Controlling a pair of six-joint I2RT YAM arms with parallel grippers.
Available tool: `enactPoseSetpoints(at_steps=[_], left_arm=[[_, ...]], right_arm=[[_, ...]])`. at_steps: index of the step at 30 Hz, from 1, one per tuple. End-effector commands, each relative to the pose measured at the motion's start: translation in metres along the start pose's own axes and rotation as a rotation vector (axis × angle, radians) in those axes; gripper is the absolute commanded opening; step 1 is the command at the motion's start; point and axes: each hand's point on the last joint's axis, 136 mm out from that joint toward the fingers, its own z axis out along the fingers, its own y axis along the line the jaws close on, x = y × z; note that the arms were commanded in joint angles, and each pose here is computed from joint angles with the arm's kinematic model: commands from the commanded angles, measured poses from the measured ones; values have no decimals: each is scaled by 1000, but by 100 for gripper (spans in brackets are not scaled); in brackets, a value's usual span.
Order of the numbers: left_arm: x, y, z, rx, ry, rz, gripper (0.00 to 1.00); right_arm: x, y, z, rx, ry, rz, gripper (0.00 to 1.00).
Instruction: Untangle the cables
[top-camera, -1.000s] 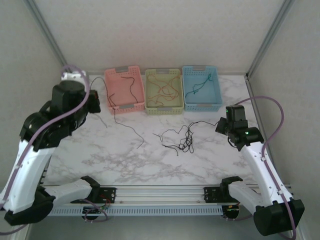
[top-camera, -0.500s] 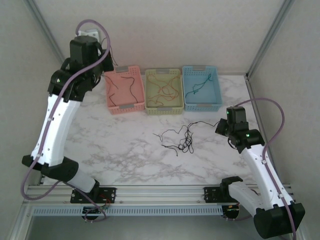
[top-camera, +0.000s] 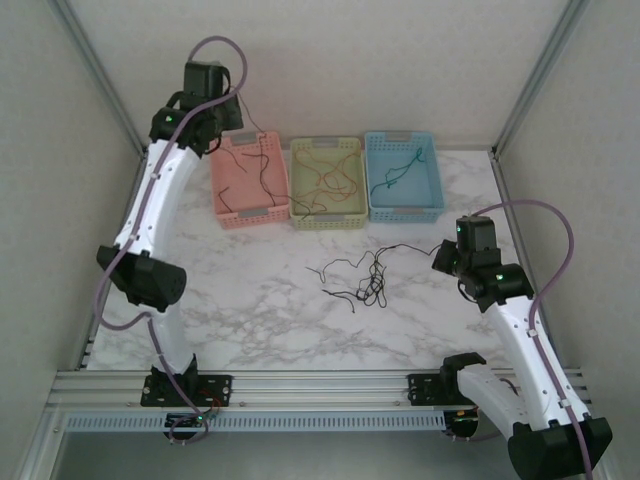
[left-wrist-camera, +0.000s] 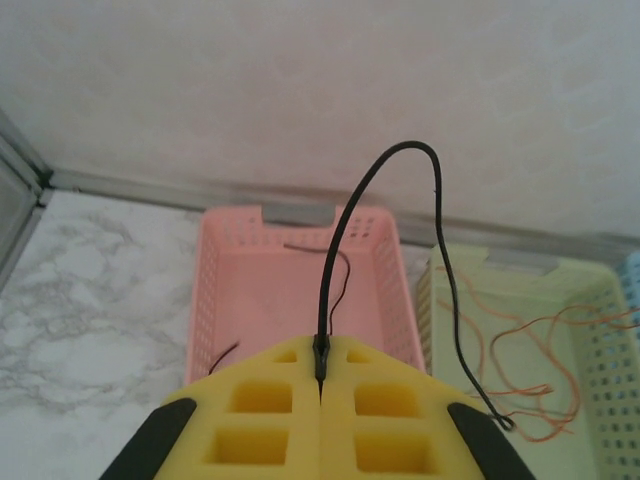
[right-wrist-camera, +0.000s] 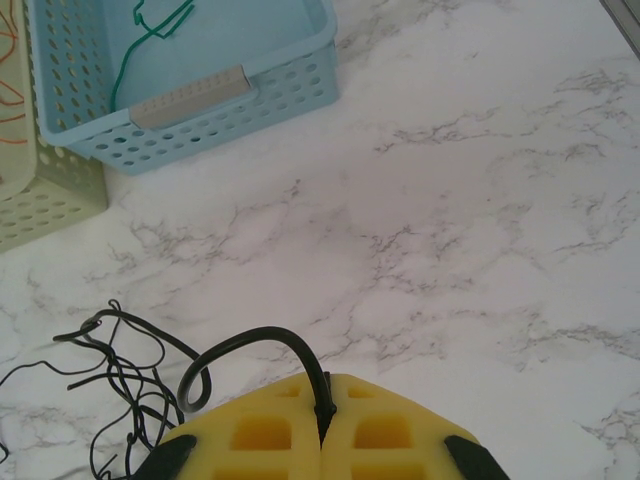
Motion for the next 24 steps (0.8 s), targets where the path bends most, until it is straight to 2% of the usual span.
enactPoseSetpoints(at_steps=[1,8,11,15,24], left_arm=[[1,6,9,23,5,-51,0],[-35,6,-25,83,-86,-74,0],[-39,4,-28,102,-84,-70,0],[-22,3,-8,97,-24,-64,0],[41,-10,67,116,171,-72,0]], right_arm=[[-1,0,-5,-2,2,-7,0],[-2,0,-5,-1,2,-8,0],[-2,0,-5,-2,2,-7,0],[-2,-1,-5,-2,0,-7,0],[-2,1,-6,-9,0,-7,0]])
